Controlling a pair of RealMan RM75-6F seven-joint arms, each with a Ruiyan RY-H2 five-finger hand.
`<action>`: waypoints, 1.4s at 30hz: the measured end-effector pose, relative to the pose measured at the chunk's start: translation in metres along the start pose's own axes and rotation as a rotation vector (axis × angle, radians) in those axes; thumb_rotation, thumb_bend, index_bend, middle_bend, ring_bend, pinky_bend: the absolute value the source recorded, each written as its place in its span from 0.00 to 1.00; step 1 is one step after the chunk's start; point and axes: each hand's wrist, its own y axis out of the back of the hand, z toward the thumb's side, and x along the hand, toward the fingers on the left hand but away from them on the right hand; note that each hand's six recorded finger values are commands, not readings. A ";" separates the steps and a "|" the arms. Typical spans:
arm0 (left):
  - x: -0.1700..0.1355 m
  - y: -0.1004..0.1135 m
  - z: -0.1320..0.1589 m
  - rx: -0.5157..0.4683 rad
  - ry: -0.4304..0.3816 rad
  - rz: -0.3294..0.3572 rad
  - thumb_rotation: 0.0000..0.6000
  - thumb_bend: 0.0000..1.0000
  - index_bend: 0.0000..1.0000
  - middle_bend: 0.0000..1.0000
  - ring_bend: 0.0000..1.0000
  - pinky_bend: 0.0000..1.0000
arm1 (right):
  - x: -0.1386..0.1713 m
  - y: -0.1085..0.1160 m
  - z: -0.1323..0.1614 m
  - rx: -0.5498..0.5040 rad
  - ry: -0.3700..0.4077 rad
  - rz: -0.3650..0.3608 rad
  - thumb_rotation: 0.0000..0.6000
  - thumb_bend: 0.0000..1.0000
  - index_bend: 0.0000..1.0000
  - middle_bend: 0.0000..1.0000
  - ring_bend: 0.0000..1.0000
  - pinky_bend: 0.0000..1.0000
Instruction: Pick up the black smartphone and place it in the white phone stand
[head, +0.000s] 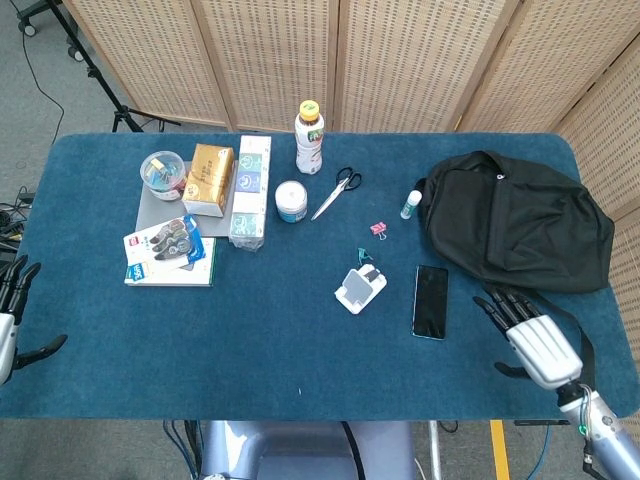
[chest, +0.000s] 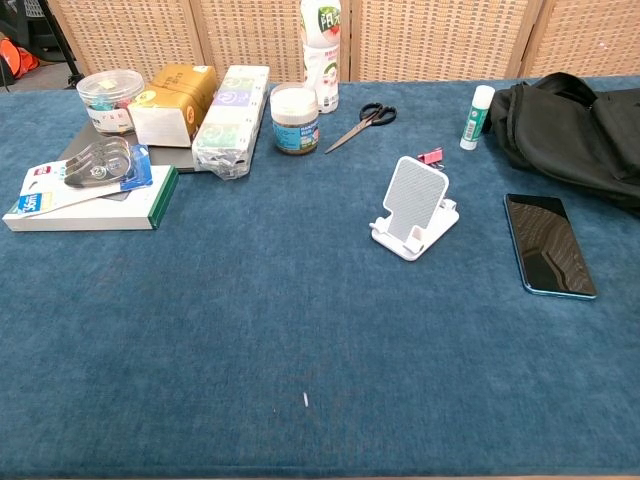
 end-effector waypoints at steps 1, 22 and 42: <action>0.000 0.000 0.000 0.002 0.002 -0.001 1.00 0.00 0.00 0.00 0.00 0.00 | -0.006 0.000 0.001 0.015 0.018 0.019 1.00 0.00 0.05 0.00 0.00 0.16; 0.010 -0.011 -0.008 0.023 0.063 -0.039 1.00 0.00 0.00 0.00 0.00 0.00 | -0.117 -0.016 0.017 0.228 0.125 0.350 1.00 0.00 0.14 0.04 0.00 0.16; 0.013 -0.014 -0.009 0.027 0.071 -0.051 1.00 0.00 0.00 0.00 0.00 0.00 | -0.171 -0.040 0.059 0.259 0.170 0.363 1.00 0.00 0.15 0.07 0.00 0.16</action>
